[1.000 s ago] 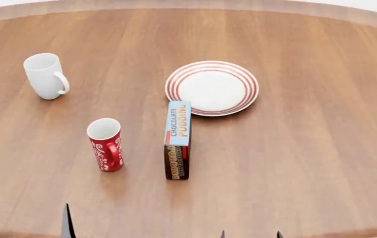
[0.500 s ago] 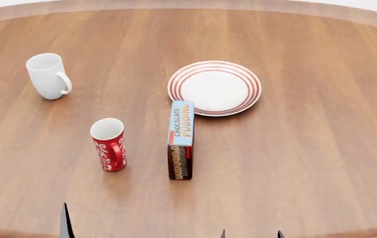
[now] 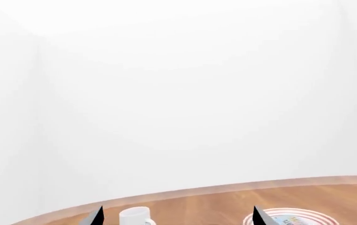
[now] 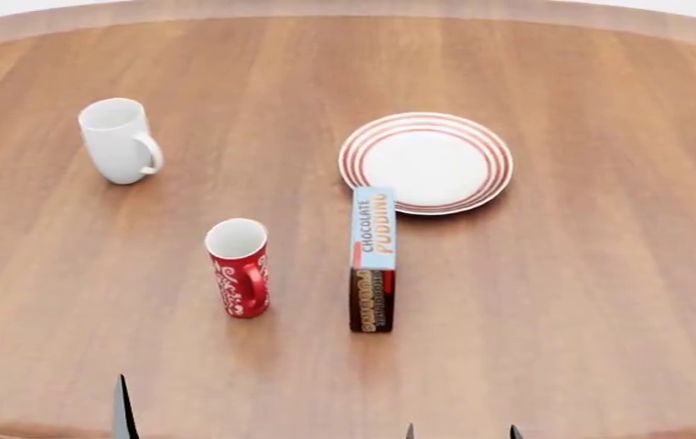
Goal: Pick up the red mug and put it on the plate
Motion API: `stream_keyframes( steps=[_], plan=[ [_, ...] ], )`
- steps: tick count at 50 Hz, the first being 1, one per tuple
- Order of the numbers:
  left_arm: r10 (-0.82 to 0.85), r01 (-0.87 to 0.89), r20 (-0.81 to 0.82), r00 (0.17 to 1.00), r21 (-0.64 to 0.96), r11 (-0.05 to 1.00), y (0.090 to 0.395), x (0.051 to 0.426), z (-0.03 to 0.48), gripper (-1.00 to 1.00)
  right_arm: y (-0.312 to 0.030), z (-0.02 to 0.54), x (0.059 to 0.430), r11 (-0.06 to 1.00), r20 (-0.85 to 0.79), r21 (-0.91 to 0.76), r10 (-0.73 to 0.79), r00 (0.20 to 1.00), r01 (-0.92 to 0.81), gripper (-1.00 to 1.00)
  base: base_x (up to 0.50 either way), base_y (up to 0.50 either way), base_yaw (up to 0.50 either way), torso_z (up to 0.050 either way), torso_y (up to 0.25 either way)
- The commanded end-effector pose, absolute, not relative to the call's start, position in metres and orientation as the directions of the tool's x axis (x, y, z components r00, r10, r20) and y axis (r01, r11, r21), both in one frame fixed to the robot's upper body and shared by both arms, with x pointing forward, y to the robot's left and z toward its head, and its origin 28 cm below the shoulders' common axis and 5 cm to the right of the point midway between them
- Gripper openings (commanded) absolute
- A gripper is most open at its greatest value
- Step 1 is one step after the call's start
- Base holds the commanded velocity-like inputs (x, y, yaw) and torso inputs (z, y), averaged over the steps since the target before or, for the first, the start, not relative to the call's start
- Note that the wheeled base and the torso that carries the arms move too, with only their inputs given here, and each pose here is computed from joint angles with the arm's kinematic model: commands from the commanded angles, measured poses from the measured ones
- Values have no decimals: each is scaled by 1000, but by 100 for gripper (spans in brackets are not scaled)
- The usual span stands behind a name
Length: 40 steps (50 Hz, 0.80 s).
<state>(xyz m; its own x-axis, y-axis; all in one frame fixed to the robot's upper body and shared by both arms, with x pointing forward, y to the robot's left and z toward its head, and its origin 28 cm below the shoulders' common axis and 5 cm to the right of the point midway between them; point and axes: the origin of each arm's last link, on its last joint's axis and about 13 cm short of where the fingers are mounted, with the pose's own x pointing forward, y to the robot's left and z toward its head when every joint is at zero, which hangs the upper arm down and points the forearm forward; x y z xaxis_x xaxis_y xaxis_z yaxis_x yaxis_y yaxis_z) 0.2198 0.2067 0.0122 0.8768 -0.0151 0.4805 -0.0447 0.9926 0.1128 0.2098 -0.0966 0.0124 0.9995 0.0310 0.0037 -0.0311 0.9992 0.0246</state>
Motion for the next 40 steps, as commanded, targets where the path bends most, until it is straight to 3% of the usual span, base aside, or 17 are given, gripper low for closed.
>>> stream_keyframes(
  steps=[1,40],
  plan=[
    [-13,-45,478,878,110,993,207,220,12,100,-96,12,210,999,3,25,33,999,-33,100,0,160,0,0,0],
    [-19,-42,484,875,114,993,207,220,12,100,-96,13,209,999,0,24,41,999,-41,100,0,160,0,0,0]
  ],
)
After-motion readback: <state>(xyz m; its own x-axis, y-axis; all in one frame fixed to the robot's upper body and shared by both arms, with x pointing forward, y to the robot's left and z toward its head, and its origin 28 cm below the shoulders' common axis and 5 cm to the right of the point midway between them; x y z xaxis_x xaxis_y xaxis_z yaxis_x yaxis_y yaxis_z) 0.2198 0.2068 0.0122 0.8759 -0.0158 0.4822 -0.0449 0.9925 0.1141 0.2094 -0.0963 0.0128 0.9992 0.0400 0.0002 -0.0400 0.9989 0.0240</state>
